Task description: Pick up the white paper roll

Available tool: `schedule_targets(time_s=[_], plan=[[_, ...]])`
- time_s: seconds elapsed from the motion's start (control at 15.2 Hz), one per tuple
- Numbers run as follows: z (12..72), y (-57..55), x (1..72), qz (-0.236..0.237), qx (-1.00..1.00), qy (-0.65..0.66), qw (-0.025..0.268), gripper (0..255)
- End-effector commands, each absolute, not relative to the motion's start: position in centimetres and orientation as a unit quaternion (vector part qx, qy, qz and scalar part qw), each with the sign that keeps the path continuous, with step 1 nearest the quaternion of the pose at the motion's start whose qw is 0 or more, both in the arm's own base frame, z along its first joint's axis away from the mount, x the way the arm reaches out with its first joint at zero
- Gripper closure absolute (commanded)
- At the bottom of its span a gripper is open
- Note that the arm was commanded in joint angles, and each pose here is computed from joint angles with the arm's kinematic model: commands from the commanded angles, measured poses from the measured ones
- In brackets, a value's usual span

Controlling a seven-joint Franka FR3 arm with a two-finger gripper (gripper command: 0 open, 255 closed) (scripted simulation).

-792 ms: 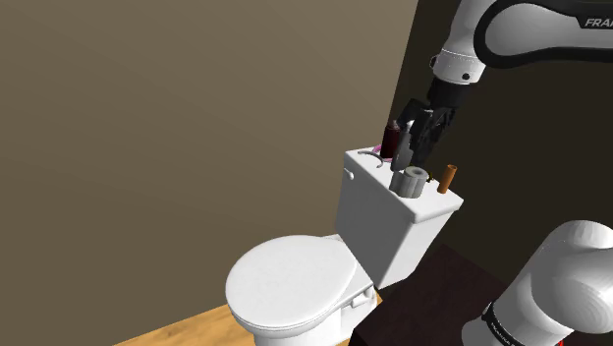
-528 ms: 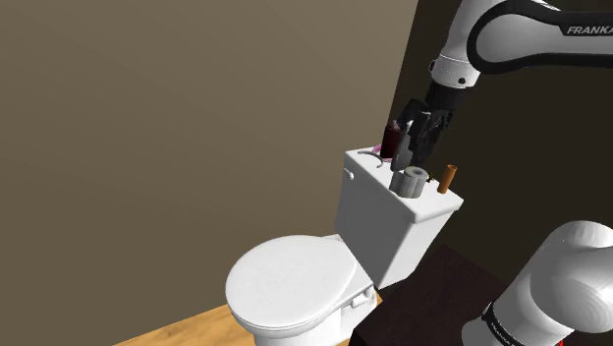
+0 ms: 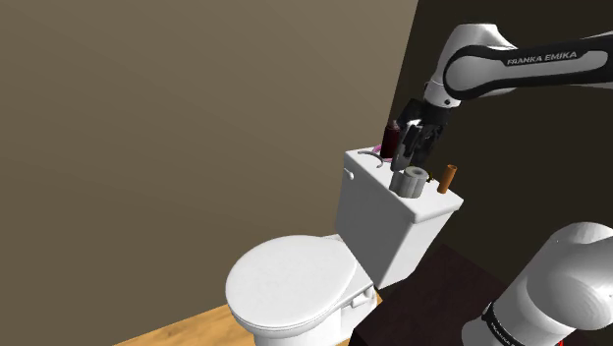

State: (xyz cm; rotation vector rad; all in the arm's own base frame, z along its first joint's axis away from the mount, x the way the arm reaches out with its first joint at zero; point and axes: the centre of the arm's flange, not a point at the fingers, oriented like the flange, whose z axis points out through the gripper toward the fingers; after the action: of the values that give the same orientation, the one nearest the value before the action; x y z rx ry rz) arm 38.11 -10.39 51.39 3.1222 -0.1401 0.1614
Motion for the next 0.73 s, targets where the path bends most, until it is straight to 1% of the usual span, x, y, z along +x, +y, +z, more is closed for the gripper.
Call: schedule_targets(time_s=[0.0,0.66], plan=[[50.1,-12.2,39.0,0.055,0.997,-0.052,0.006,0],[42.8,-22.2,43.2,0.066,0.994,-0.089,0.002,0]])
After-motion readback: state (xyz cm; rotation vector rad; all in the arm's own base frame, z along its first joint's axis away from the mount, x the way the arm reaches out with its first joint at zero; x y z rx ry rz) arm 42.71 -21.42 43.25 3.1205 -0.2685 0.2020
